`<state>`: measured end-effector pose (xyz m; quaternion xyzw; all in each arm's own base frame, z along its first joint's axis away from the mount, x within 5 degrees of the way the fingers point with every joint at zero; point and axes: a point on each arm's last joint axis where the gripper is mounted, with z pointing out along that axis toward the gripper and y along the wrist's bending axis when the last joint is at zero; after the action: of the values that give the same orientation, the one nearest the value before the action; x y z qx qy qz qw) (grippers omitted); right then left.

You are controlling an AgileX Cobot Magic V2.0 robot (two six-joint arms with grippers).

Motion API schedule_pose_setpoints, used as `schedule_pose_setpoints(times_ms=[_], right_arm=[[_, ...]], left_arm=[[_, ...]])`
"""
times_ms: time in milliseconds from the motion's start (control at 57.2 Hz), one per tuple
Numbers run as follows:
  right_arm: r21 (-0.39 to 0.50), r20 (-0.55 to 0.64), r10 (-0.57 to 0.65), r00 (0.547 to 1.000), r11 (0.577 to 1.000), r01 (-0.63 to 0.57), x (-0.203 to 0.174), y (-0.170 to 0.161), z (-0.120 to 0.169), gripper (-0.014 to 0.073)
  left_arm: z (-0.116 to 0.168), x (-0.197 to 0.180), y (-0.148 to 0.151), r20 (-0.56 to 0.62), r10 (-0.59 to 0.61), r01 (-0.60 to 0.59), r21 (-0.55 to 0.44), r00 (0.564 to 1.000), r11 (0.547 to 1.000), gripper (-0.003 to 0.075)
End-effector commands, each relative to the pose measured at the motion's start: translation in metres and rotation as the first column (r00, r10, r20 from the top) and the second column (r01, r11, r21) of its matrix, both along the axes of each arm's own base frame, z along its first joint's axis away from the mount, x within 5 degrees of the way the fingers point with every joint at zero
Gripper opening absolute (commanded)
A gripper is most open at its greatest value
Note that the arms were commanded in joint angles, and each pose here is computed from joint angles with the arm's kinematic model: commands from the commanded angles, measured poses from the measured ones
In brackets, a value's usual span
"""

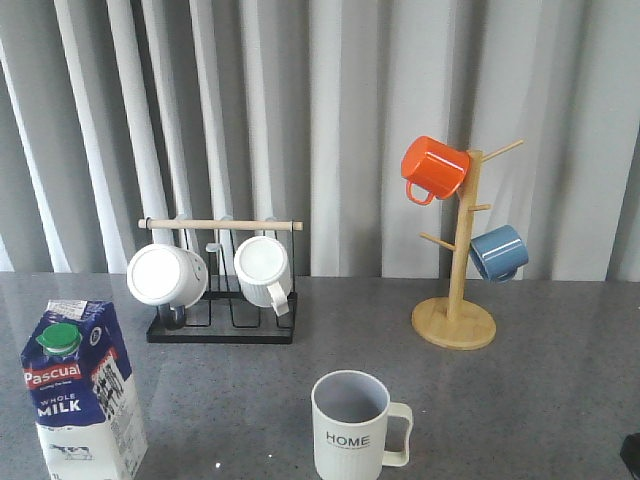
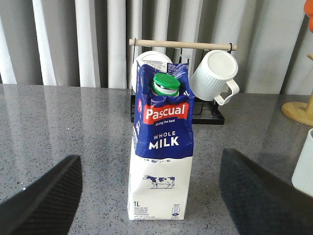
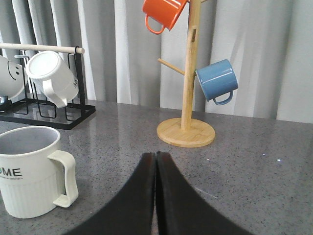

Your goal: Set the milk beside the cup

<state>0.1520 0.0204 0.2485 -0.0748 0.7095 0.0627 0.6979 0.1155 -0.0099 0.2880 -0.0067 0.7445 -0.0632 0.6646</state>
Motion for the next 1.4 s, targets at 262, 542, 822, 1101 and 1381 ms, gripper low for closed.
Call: schedule_pose_setpoints(times_ms=[262, 542, 822, 1101, 1381], right_arm=[[0.007, 0.108, 0.013, 0.994, 1.000, -0.014, 0.002, 0.001, 0.018, -0.0006], [0.007, 0.108, 0.013, 0.994, 1.000, -0.014, 0.002, 0.001, 0.018, -0.0006], [0.007, 0.108, 0.013, 0.994, 1.000, -0.014, 0.002, 0.001, 0.018, -0.0006], [0.007, 0.108, 0.013, 0.994, 1.000, -0.014, 0.002, 0.001, 0.018, -0.0006], [0.007, 0.108, 0.013, 0.994, 1.000, -0.014, 0.002, 0.001, 0.018, -0.0006]], left_arm=[[0.017, 0.002, -0.001, 0.096, -0.006, 0.007, -0.009, 0.995, 1.000, 0.0558], [0.022, 0.002, -0.001, 0.140, 0.004, 0.006, -0.067, 0.990, 0.998, 0.0574], [0.035, 0.027, -0.004, 0.236, 0.003, 0.025, -0.114, 0.972, 0.993, 0.0733], [0.059, 0.086, -0.021, 0.212, -0.079, 0.084, -0.017, 0.974, 0.996, 0.0723], [0.043, 0.135, -0.029, 0.145, -0.078, 0.090, -0.081, 0.986, 0.993, 0.0722]])
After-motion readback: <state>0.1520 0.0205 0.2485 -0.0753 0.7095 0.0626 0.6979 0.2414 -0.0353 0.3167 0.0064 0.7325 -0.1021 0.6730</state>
